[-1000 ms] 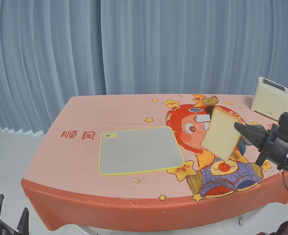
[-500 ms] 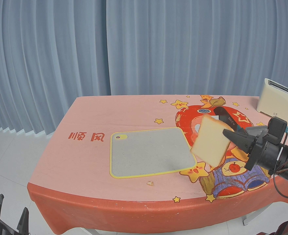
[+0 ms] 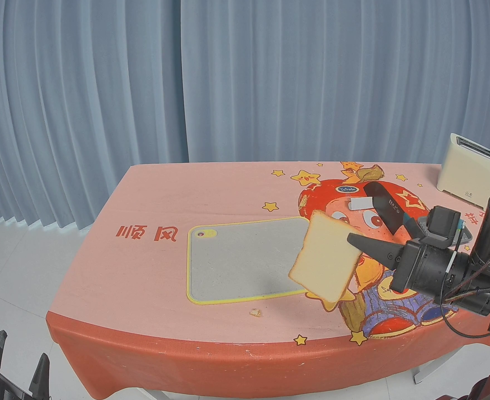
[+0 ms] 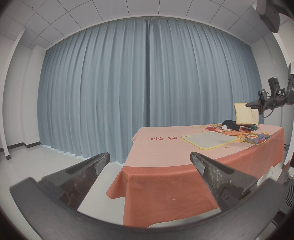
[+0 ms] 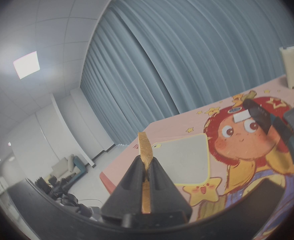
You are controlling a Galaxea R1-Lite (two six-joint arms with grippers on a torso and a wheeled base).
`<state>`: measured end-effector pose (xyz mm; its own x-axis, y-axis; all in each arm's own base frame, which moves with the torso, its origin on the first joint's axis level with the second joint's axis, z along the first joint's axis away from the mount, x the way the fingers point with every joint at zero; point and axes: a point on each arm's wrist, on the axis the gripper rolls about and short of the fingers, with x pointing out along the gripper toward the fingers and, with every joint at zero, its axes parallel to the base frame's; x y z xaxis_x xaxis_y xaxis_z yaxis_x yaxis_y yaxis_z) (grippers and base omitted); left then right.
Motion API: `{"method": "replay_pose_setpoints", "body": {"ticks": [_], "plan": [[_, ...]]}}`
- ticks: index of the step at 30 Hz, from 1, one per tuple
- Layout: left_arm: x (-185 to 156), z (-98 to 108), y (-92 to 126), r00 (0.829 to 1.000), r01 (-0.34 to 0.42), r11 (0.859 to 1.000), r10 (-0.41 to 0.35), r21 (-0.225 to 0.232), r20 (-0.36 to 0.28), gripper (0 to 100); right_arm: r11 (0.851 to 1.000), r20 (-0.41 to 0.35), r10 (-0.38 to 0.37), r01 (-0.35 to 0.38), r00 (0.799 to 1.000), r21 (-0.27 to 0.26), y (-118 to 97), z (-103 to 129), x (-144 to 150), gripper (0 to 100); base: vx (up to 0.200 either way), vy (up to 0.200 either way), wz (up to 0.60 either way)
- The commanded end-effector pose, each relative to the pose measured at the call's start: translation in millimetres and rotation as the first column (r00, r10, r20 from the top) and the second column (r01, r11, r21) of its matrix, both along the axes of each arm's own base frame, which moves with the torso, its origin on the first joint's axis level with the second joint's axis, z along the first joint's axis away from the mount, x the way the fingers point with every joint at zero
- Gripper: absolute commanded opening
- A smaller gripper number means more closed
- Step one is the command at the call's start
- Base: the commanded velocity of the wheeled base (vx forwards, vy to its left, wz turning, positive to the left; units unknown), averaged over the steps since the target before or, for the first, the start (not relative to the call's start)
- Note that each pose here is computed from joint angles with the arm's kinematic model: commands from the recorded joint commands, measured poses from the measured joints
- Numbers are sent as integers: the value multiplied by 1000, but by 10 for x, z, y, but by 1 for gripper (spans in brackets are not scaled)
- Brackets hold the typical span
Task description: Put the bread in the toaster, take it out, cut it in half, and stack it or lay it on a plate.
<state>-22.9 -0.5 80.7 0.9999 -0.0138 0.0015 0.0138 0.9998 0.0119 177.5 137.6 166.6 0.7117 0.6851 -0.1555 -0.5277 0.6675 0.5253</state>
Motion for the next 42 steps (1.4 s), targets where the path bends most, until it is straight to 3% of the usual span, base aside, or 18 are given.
{"method": "replay_pose_setpoints", "body": {"ticks": [1, 6, 11, 15, 29, 33, 42], "plan": [[2, -52, 0, 1000, -2, 1000, 2, -1, -3, 100, 1000, -59, 20, -18, 998, 22, 123, -59, 55, 0, 0, 0, 0], [2, -51, 0, 1000, -2, 1000, 2, -1, -2, 100, 998, -83, 22, -16, 996, 64, 168, -56, 87, 0, 0, 0, 0], [2, -52, 0, 1000, -2, 1000, 2, -1, -3, 100, 980, -56, 13, -2, 998, 198, 222, -8, 167, 0, 0, 0, 0], [2, -51, 0, 1000, -2, 1000, 2, -4, -2, 100, 972, -60, 11, 4, 998, 236, 226, 12, 196, 0, 0, 0, 0], [2, -51, 0, 1000, 0, 1000, 0, -3, -2, 100, 973, -49, 6, 5, 999, 229, 603, -27, 664, 0, 0, 0, 0], [2, -51, 0, 1000, 0, 1000, 0, -3, -2, 100, 990, -36, -4, 9, 999, 142, 726, -211, 869, 0, 0, 0, 0], [2, -51, 0, 1000, 0, 1000, 0, -3, -2, 100, 992, -52, -17, 23, 999, 127, 811, -331, 1031, 0, 0, 0, 0]]}}
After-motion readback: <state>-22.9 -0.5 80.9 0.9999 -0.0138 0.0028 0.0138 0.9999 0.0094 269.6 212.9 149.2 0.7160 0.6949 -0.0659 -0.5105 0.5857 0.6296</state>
